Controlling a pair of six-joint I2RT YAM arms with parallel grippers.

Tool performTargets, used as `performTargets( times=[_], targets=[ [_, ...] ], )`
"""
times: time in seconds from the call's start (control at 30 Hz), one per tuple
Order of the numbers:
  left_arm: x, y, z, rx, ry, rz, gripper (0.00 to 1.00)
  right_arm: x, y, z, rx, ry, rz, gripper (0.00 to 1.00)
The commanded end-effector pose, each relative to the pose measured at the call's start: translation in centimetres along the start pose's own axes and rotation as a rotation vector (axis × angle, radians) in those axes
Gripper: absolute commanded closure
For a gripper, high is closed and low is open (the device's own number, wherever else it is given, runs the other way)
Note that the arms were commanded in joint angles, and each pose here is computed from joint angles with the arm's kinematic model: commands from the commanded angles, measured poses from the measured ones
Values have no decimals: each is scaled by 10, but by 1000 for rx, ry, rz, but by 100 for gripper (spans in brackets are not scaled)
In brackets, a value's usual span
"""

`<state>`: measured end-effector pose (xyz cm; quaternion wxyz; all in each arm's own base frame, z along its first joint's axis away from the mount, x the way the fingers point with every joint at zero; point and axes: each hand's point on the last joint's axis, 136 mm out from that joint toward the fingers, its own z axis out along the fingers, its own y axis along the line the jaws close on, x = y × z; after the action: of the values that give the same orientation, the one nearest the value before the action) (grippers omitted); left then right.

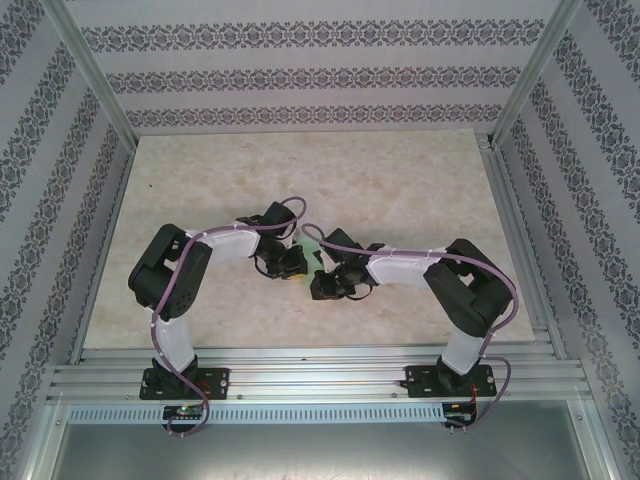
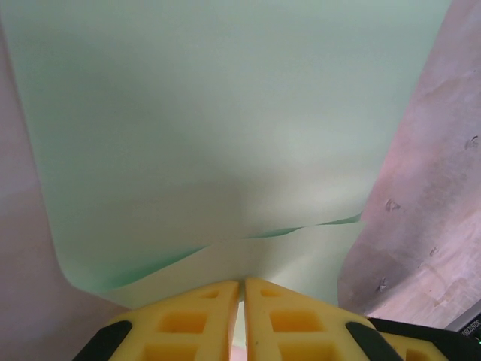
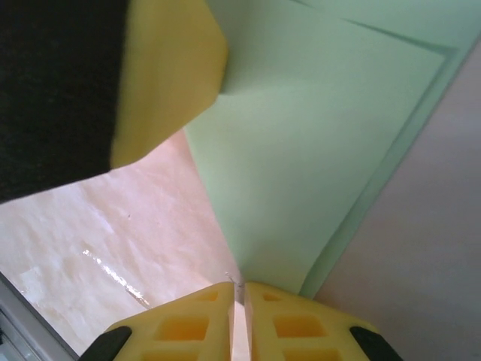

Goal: Fold a paper plane with a square sheet of paper (fold left side to right side)
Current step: Third fold the triangle at the center of the table.

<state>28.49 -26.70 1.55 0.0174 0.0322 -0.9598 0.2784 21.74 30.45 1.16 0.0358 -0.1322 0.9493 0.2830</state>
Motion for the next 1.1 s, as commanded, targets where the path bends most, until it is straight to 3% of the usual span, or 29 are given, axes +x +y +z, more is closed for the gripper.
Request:
performTargets(
  times=[0.0, 0.2, 0.4, 0.6, 1.07],
  targets=[
    [7, 33, 19, -136, 22, -7, 85, 24, -38, 9, 68, 75, 136, 87],
    [-3, 17, 11, -95, -15, 15, 83, 45, -52, 21, 63, 165, 240, 90],
    [-19, -19, -23, -8, -122, 78, 72, 48, -59, 22, 66, 176, 305, 92],
    [-10, -41, -51, 74, -164, 143, 74, 45, -60, 23, 76, 181, 310, 99],
    [33, -40, -1, 101, -63, 122, 86, 45, -61, 24, 90, 184, 317, 100]
  ],
)
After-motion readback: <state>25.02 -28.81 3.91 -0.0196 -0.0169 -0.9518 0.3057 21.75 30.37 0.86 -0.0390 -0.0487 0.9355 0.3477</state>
